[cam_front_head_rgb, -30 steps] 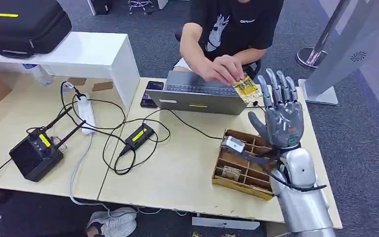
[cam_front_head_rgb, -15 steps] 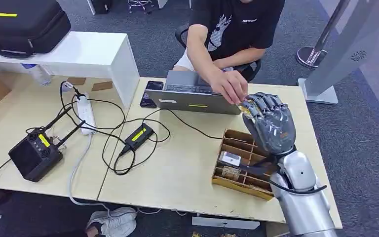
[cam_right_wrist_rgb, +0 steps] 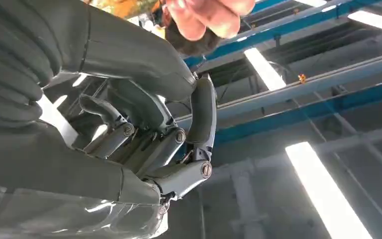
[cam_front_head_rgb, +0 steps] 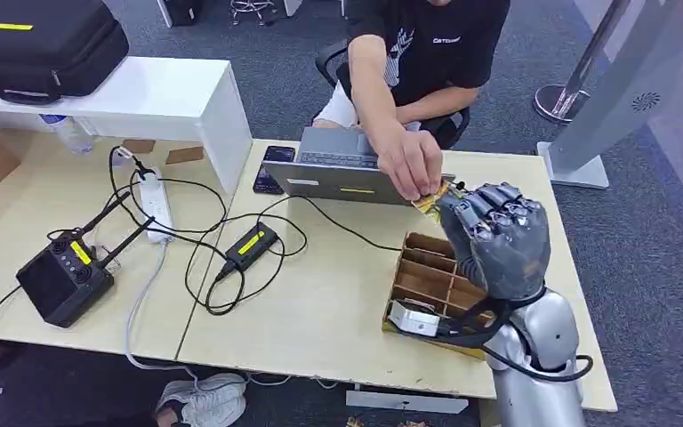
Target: Pass the card to the sensor for recognition and then transmit it.
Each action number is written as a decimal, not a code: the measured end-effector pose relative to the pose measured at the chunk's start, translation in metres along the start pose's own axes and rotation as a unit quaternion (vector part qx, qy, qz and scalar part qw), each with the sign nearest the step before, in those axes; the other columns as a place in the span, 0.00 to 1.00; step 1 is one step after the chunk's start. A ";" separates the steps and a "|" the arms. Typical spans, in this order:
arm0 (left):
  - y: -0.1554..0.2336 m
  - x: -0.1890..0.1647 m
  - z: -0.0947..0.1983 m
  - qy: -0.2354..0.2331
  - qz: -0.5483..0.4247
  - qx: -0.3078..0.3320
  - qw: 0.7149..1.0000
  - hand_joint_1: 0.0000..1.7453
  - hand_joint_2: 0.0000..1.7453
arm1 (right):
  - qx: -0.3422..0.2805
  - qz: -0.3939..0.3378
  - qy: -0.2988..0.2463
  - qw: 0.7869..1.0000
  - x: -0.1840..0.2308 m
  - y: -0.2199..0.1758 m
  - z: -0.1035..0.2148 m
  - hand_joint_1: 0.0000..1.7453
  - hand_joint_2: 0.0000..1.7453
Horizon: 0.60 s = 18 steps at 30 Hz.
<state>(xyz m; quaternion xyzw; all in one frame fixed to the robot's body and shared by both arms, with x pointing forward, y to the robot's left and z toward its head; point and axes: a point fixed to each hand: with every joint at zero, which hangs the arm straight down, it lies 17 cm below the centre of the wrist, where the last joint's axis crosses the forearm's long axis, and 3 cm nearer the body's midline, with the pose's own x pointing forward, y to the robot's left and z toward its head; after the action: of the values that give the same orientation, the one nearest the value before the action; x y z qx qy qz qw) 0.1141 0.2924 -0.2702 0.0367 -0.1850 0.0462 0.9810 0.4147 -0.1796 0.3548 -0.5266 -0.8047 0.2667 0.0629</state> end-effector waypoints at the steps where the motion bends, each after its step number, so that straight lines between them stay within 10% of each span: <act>1: 0.000 0.000 0.000 0.000 0.000 0.000 1.000 0.00 1.00 | -0.003 -0.002 0.000 1.000 0.000 -0.002 0.000 1.00 1.00; 9: 0.000 0.000 0.000 0.000 0.004 0.001 1.000 0.00 1.00 | -0.009 -0.010 0.031 0.999 -0.008 -0.014 0.019 1.00 1.00; 10: 0.001 0.000 0.000 0.000 0.005 0.001 1.000 0.00 1.00 | -0.011 -0.014 0.041 0.999 -0.011 -0.016 0.023 0.13 1.00; 11: 0.001 0.000 0.000 0.000 0.005 0.002 1.000 0.00 1.00 | -0.010 -0.016 0.047 0.999 -0.014 -0.017 0.027 0.00 1.00; 18: 0.001 -0.001 0.000 0.001 0.005 0.003 1.000 0.00 1.00 | -0.009 -0.021 0.070 0.997 -0.021 -0.023 0.043 0.00 1.00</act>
<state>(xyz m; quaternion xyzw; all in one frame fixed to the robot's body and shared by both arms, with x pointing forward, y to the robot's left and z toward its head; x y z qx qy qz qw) 0.1136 0.2935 -0.2704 0.0385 -0.1838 0.0521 0.9808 0.3890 -0.2201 0.3333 -0.5278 -0.8113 0.2207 0.1201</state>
